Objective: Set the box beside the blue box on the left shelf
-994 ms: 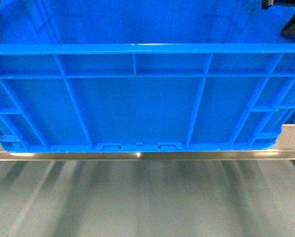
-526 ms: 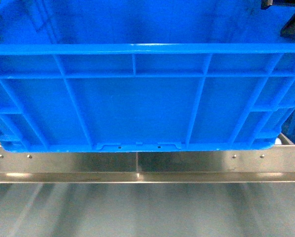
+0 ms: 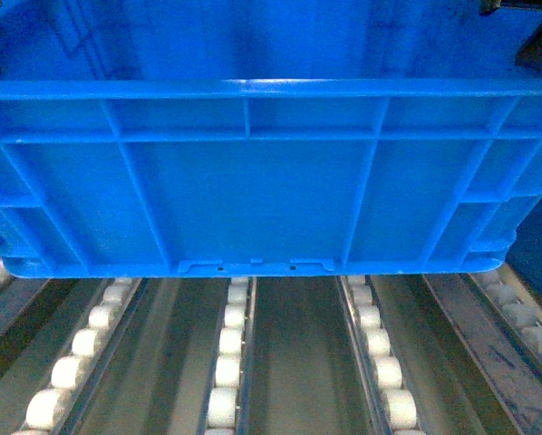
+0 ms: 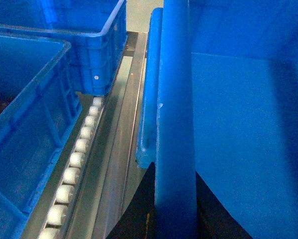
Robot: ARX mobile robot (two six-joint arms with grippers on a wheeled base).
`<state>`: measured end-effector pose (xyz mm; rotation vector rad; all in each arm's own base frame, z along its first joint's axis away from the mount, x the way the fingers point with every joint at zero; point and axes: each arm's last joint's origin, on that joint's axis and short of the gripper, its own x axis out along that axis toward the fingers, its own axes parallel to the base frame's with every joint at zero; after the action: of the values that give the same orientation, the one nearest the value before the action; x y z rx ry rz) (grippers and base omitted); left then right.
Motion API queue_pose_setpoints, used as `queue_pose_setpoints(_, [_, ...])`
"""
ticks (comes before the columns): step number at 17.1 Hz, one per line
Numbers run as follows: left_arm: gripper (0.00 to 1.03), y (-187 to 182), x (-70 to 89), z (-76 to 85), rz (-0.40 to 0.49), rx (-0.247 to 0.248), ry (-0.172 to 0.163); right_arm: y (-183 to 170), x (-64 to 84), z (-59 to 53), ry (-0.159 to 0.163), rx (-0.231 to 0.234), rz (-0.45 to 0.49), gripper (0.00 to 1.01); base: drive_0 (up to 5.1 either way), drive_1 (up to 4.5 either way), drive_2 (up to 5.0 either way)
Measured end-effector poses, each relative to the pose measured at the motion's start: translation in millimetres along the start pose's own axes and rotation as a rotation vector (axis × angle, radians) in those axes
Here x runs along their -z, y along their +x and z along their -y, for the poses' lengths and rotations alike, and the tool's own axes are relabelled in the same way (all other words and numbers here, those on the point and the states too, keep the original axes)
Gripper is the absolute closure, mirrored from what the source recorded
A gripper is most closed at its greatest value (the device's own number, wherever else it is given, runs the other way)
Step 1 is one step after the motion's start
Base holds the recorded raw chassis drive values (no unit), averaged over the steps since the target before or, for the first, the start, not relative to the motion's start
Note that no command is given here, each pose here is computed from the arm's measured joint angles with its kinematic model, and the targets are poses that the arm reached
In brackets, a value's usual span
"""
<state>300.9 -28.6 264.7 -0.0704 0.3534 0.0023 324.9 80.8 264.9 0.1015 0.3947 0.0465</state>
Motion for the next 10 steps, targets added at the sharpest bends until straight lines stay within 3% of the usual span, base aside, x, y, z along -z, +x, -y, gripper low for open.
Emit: queue_pose_setpoints(10, [0.96,0.0,0.1,0.0,-0.001,0.0,0.0,-0.1,0.2,0.1,-0.001,0.001,-0.003,0.92,0.0,0.0,0.0])
